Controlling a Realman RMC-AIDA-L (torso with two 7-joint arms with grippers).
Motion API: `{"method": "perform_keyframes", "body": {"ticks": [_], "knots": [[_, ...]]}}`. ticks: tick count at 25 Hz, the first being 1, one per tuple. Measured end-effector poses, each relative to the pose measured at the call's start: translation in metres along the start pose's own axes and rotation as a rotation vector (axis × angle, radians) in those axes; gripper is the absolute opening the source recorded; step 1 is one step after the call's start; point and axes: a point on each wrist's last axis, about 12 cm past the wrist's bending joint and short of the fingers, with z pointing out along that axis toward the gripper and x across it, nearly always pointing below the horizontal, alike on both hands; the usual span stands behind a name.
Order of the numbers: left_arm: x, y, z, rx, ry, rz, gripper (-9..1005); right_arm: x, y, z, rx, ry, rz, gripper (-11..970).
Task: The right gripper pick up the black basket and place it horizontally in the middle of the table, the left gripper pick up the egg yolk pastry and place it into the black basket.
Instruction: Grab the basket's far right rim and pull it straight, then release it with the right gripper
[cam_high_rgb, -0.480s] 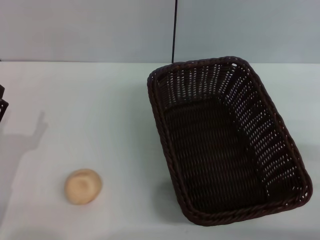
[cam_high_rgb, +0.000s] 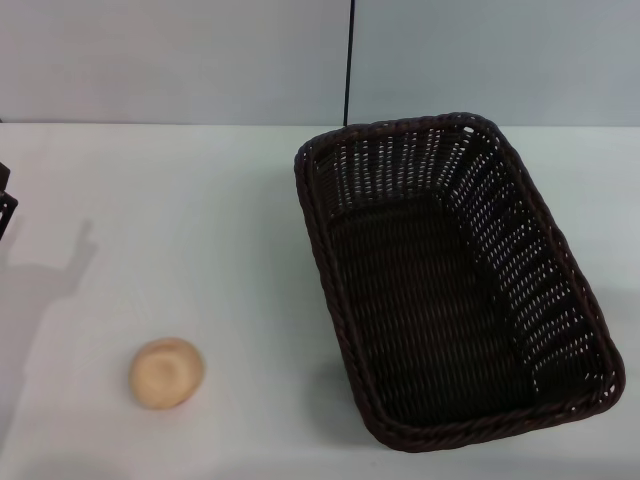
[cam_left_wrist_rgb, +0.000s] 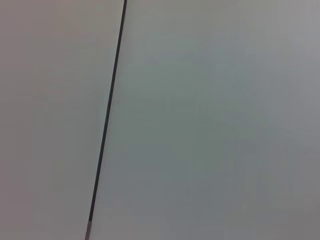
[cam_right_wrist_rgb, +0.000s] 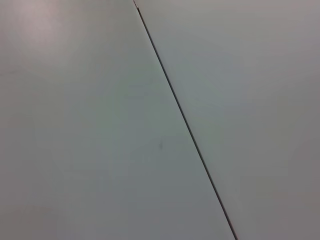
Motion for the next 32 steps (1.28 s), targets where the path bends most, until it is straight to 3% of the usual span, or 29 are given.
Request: {"method": "perform_keyframes", "body": {"ticks": [5,10,15,17,18,21,22,23,26,27,28,30,32], "knots": [[-0.003,0.003,-0.002,0.023,-0.010,-0.006,859,-0.008,-0.010,0.000,-0.038,-0.002,0.023,824],[-0.008,0.013,-0.006,0.035,-0.012,-0.004,860,-0.023,-0.036,0.007,-0.129,0.075,0.125,824],[-0.009,0.017,-0.007,0.032,-0.011,0.000,860,-0.044,-0.062,0.036,-0.268,0.325,0.275,823],[-0.009,0.017,-0.006,0.032,-0.012,0.001,859,-0.059,-0.066,0.064,-0.361,0.528,0.321,823],[-0.009,0.017,-0.006,0.032,-0.012,0.003,859,-0.059,-0.066,0.064,-0.361,0.528,0.321,823],[-0.009,0.017,-0.005,0.034,-0.011,0.005,859,-0.075,-0.062,0.102,-0.424,0.749,0.335,823],[-0.009,0.017,-0.005,0.034,-0.011,0.005,859,-0.084,-0.057,0.127,-0.429,0.890,0.339,823],[-0.009,0.018,-0.005,0.033,-0.011,0.010,860,-0.084,-0.057,0.127,-0.429,0.890,0.339,823],[-0.009,0.018,-0.005,0.032,-0.011,0.018,860,-0.093,-0.044,0.164,-0.394,1.082,0.300,822],[-0.009,0.018,-0.006,0.031,-0.011,0.017,860,-0.096,-0.035,0.190,-0.338,1.215,0.255,822],[-0.009,0.018,-0.007,0.031,-0.011,0.017,860,-0.096,-0.035,0.190,-0.338,1.215,0.255,822],[-0.009,0.018,-0.008,0.027,-0.009,0.015,859,-0.098,-0.026,0.213,-0.302,1.335,0.224,822],[-0.009,0.017,-0.010,0.025,-0.008,0.011,859,-0.094,-0.003,0.241,-0.336,1.542,0.201,822]]}}
